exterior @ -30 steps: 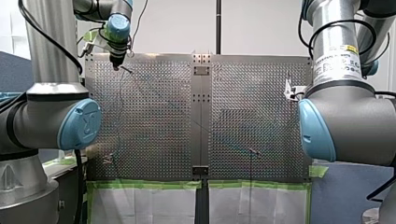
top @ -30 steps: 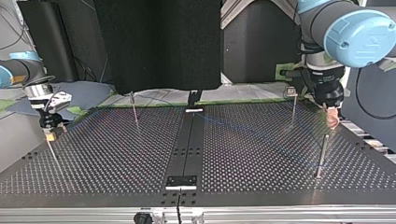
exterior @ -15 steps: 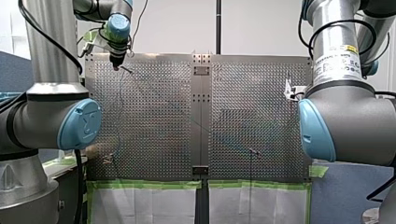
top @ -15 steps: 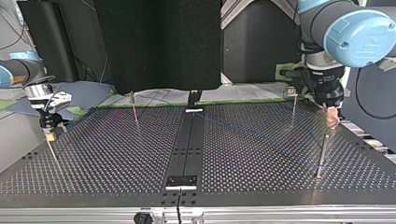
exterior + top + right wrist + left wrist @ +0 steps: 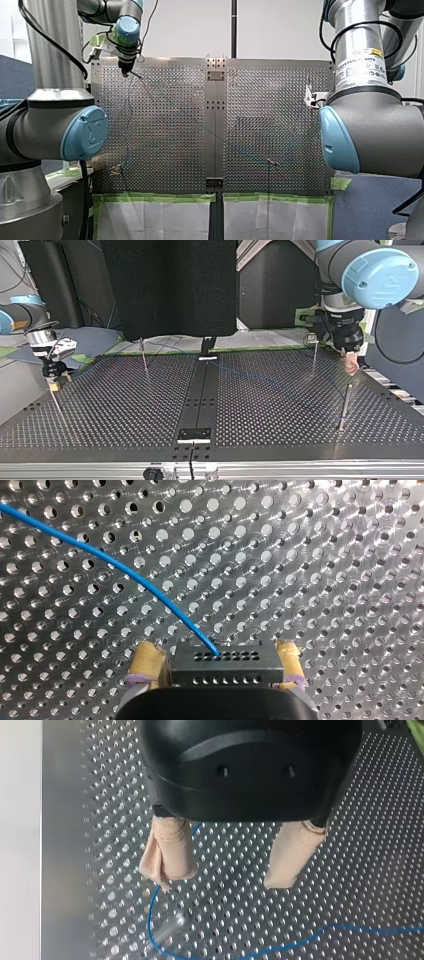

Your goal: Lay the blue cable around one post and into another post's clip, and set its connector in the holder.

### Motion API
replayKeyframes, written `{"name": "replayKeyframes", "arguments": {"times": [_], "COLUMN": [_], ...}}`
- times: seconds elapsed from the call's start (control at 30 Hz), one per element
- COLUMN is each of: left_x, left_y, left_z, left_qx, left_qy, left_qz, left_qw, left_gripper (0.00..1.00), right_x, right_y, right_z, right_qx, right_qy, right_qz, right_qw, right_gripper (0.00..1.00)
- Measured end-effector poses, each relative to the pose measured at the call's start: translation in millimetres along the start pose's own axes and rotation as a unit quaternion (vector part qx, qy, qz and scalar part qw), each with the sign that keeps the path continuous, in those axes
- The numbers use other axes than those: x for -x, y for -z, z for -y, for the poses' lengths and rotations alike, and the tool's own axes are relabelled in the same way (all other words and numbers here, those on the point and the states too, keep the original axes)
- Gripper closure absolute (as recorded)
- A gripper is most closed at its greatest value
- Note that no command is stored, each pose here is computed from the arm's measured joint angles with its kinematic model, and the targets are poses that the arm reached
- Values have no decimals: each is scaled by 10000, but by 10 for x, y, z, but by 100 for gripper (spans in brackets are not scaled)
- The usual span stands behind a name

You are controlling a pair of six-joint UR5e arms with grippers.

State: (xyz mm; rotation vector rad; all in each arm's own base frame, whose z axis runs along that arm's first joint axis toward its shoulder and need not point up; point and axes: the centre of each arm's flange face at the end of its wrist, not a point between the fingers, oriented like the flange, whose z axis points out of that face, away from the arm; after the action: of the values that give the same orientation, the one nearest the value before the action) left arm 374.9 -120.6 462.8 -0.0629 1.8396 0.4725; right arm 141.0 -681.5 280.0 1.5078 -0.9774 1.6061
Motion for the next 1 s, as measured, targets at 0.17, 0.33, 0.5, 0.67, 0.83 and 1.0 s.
{"name": "replayKeyframes", "arguments": {"times": [0.17, 0.33, 0.5, 0.67, 0.83, 1.0], "left_x": [-62, -145, -374, -634, -915, -1263], "left_y": [115, 236, 237, 232, 245, 277], "left_z": [82, 217, 499, 781, 1028, 1243], "left_qx": [-260, -607, -1069, -1499, -1780, -1828], "left_qy": [192, 393, 505, 575, 638, 638], "left_qz": [177, 335, 266, 117, -66, -284], "left_qw": [9993, 9968, 9926, 9870, 9819, 9807], "left_gripper": [2, 2, 2, 2, 2, 2], "right_x": [0, 0, 0, 0, 0, 0], "right_y": [0, 0, 0, 0, 0, 0], "right_z": [0, 0, 0, 0, 0, 0], "right_qx": [0, 0, 0, 0, 0, 0], "right_qy": [0, 0, 0, 0, 0, 0], "right_qz": [0, 0, 0, 0, 0, 0], "right_qw": [10000, 10000, 10000, 10000, 10000, 10000], "right_gripper": [0, 0, 0, 0, 0, 0]}}
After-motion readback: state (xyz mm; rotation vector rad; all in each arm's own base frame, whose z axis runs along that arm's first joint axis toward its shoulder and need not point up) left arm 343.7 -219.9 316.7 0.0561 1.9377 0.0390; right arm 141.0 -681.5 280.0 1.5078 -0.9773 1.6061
